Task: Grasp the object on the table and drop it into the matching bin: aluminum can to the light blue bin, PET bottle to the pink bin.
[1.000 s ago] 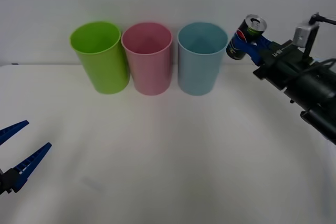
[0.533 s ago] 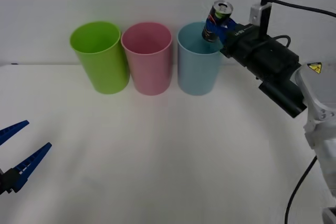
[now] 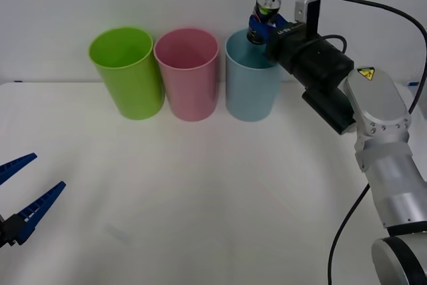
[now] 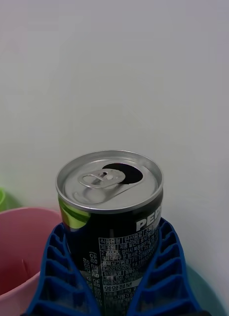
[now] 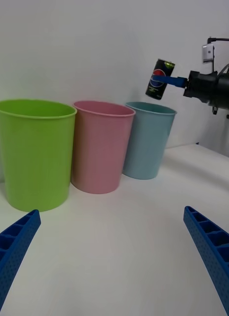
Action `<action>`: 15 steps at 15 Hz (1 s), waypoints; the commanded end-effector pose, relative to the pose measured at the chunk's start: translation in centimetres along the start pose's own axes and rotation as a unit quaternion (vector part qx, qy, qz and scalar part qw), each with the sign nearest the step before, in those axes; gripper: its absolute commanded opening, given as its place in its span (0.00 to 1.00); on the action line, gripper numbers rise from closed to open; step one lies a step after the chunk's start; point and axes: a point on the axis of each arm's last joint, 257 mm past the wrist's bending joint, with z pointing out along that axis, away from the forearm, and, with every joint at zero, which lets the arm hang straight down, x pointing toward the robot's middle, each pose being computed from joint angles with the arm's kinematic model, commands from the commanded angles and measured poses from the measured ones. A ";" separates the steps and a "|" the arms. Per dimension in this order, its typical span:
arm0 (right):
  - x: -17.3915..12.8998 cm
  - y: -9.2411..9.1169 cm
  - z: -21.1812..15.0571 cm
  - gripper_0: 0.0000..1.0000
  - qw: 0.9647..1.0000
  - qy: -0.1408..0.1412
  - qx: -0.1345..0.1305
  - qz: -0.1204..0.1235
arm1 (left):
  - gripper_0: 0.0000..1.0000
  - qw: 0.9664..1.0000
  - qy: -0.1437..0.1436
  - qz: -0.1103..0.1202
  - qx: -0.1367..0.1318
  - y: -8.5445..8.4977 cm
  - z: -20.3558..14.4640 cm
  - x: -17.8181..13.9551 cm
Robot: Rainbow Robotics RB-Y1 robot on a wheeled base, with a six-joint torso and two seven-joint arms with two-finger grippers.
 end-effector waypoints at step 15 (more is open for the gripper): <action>-0.8 -0.4 -3.0 1.00 1.000 -0.014 -0.003 -0.022 | 1.00 1.000 0.000 0.000 0.000 0.0 0.0 0.0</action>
